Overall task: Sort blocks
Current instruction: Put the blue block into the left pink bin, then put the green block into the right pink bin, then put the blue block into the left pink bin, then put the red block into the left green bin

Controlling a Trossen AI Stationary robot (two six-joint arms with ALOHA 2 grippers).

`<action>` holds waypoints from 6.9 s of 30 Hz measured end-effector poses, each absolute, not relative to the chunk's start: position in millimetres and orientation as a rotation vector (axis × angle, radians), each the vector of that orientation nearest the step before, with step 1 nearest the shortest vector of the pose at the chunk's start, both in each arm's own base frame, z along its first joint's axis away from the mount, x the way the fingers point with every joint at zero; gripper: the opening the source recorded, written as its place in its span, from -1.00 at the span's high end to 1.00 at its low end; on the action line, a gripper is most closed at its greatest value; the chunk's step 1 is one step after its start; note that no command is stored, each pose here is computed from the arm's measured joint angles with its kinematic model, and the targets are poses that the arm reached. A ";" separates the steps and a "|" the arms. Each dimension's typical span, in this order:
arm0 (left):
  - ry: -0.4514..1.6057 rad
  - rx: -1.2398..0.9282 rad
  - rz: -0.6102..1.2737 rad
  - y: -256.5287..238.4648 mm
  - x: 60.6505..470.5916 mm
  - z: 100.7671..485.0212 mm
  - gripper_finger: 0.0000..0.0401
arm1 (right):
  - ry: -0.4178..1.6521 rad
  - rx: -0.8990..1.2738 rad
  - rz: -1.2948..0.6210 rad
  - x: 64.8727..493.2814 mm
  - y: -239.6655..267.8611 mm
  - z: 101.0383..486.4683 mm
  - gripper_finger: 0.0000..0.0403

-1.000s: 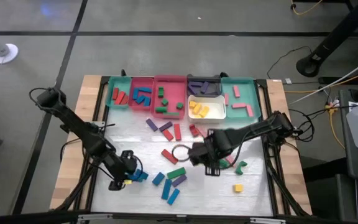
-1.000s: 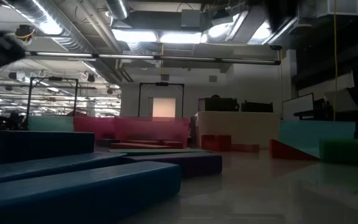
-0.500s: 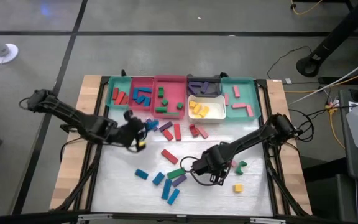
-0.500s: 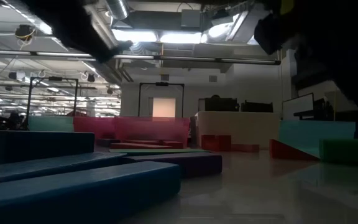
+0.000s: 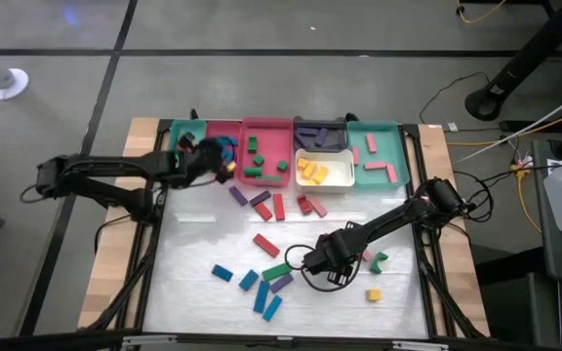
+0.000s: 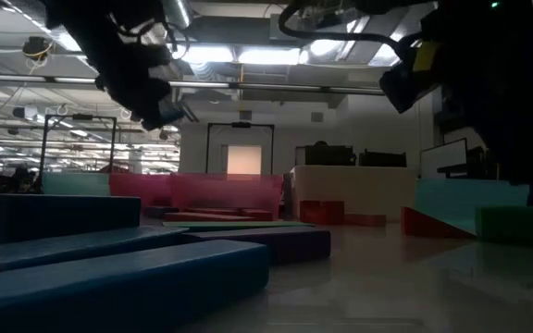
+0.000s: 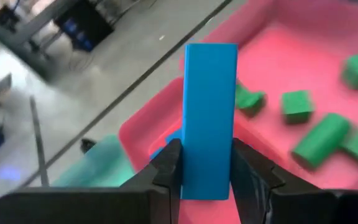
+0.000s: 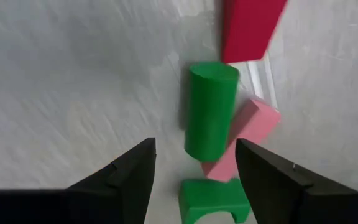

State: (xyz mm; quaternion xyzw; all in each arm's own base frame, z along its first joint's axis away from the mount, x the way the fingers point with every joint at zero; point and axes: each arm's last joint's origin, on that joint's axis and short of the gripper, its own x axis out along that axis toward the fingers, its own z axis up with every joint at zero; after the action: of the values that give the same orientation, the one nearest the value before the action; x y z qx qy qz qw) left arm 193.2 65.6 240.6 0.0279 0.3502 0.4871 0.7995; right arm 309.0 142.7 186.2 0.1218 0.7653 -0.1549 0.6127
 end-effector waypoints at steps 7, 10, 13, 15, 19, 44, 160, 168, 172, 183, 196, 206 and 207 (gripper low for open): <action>0.788 -0.072 1.125 100.6 182.0 236.1 0.49 | 1.722 0.307 -0.329 310.3 143.3 172.9 -0.10; 0.806 -0.087 1.160 110.5 179.8 232.8 0.38 | 1.731 0.302 -0.335 308.4 142.5 170.1 -0.10; 0.817 -0.121 1.124 117.9 182.2 228.5 0.27 | 1.738 0.297 -0.341 306.7 141.6 168.3 -0.10; 0.845 -0.147 1.099 121.3 183.9 223.1 0.20 | 1.733 0.297 -0.340 307.1 141.8 168.0 -0.08; 0.848 -0.167 1.084 123.6 187.4 219.1 0.10 | 1.699 0.287 -0.342 309.2 142.2 167.6 0.08; 0.713 -0.156 0.540 75.9 191.2 274.1 0.07 | 1.612 0.309 -0.309 317.4 144.8 168.4 0.81; 1.179 0.220 -0.275 -94.9 244.6 161.1 0.42 | 1.119 0.358 -0.101 427.2 14.7 351.3 -0.25; 1.043 0.080 -0.069 -40.9 221.8 219.4 0.42 | 1.106 0.358 -0.196 425.2 76.0 345.5 -0.25; 0.919 0.077 0.134 -12.1 198.8 249.7 0.42 | 1.082 0.334 -0.274 426.9 100.6 335.8 -0.25; 0.764 0.113 0.771 53.5 150.7 284.3 0.42 | 1.142 0.280 -0.322 459.7 137.4 262.1 -0.25; 0.949 0.197 0.926 116.4 171.5 260.1 -0.04 | 1.230 0.278 -0.362 482.3 143.6 193.4 -0.25; 1.039 0.173 0.846 115.2 173.3 249.3 -0.08 | 1.241 0.349 -0.506 487.4 137.8 166.5 -0.25; 1.031 0.157 0.820 111.0 172.4 250.6 -0.08 | 1.250 0.349 -0.518 487.2 135.5 165.3 -0.25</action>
State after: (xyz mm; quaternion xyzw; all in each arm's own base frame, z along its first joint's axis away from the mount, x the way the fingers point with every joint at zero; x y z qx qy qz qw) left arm 172.4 111.0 250.6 0.0730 0.4785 0.3807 0.7879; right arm 487.2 135.5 165.3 0.1608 0.5753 -0.2384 0.7657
